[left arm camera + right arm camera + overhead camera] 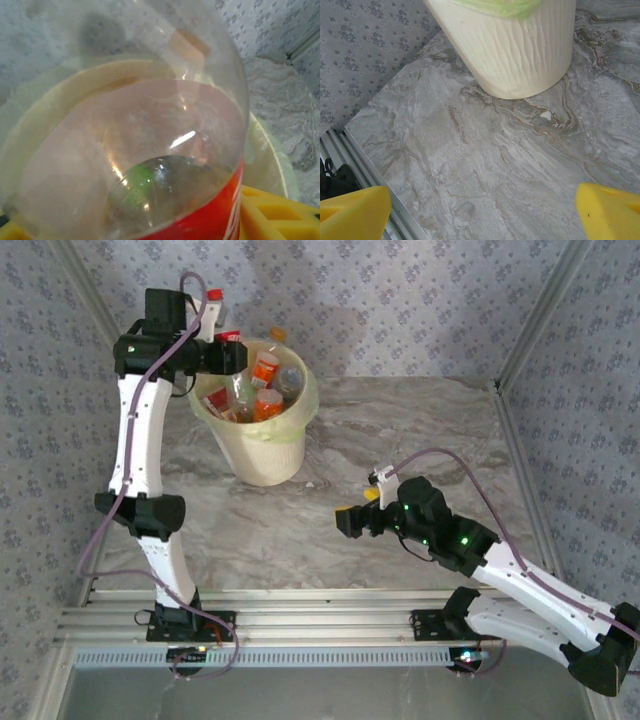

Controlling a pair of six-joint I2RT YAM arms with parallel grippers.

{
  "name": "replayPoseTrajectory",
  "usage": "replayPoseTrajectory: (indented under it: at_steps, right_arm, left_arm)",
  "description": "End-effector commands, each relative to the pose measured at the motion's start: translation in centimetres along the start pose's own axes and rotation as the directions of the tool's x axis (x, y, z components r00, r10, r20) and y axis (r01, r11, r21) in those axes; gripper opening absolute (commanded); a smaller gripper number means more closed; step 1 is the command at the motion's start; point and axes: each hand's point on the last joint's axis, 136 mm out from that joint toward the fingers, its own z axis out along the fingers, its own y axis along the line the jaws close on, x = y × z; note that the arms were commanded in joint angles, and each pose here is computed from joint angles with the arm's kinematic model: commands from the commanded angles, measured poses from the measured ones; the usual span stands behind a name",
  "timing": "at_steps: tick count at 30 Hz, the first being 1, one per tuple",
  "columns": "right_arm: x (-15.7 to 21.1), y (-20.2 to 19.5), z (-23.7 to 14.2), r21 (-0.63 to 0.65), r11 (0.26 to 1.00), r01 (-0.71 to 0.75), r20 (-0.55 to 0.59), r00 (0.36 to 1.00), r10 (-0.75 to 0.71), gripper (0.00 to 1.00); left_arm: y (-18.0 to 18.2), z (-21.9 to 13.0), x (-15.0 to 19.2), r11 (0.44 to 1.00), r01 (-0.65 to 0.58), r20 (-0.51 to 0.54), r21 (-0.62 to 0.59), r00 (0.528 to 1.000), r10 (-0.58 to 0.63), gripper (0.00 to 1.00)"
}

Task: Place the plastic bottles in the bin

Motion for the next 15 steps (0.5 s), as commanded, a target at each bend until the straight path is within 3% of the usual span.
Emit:
replayPoseTrajectory:
  at_steps: [1,9,15]
  right_arm:
    - [-0.4,0.0,-0.5,0.001,1.000,-0.002,0.008,1.000,0.002,0.96]
    - [-0.3,0.1,-0.2,-0.003,1.000,-0.008,0.003,1.000,0.008,0.97]
    - [-0.4,0.2,0.0,-0.007,1.000,-0.010,-0.001,1.000,0.010,0.97]
  left_arm:
    - [-0.1,-0.6,-0.1,0.999,-0.044,0.000,-0.007,0.999,0.044,0.58]
    - [0.1,0.6,1.8,0.999,-0.051,-0.084,0.009,0.995,0.052,0.59]
    - [-0.1,1.5,2.2,0.999,-0.017,-0.103,0.040,0.994,0.021,0.65]
